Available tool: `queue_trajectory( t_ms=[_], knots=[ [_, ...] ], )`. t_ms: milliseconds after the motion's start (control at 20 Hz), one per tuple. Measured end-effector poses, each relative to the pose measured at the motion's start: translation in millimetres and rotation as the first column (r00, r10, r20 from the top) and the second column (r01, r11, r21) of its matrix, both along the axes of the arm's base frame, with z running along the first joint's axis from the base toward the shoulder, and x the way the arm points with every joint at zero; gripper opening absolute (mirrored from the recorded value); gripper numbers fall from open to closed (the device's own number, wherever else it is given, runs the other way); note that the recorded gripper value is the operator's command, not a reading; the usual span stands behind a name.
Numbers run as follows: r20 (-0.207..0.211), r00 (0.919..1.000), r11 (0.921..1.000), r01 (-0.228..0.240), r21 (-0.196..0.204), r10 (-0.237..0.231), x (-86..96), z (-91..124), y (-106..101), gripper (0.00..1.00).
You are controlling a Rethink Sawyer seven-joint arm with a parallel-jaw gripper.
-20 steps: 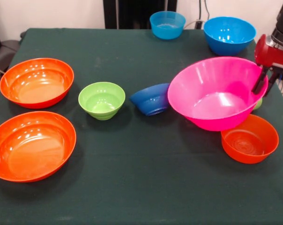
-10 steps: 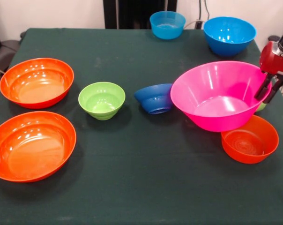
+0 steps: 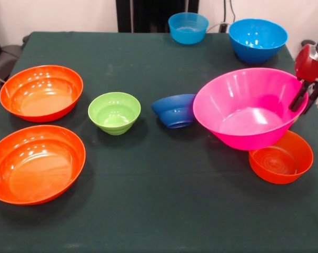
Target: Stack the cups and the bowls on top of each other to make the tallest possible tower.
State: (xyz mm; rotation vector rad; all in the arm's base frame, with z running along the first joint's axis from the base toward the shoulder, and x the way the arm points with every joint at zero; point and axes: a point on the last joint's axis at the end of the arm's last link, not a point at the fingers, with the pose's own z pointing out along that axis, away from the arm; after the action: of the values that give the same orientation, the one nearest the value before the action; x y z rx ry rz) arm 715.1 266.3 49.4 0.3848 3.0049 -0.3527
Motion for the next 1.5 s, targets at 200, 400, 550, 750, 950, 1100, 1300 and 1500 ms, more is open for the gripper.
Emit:
queue_trajectory(
  t_ms=[200,400,550,750,950,1100,1300,1500],
  knots=[
    [0.005,1.0000,1.0000,-0.002,0.001,0.002,0.4,5,2,0.00],
    [0.012,0.9999,0.9999,0.008,0.011,-0.008,5.1,20,5,0.00],
    [0.004,0.9998,0.9997,0.021,0.016,-0.021,8.7,32,7,0.00],
    [0.000,0.9995,0.9994,0.032,0.016,-0.032,19.7,48,12,0.00],
    [0.011,0.9994,0.9994,0.032,0.015,-0.032,33.7,59,20,0.00],
    [0.020,0.9994,0.9996,0.026,0.012,-0.027,41.1,60,26,0.00],
    [0.029,0.9995,0.9999,0.011,0.008,-0.012,46.3,50,37,0.00],
    [0.019,0.9998,1.0000,0.000,-0.001,0.000,42.6,35,43,0.00]
  ],
)
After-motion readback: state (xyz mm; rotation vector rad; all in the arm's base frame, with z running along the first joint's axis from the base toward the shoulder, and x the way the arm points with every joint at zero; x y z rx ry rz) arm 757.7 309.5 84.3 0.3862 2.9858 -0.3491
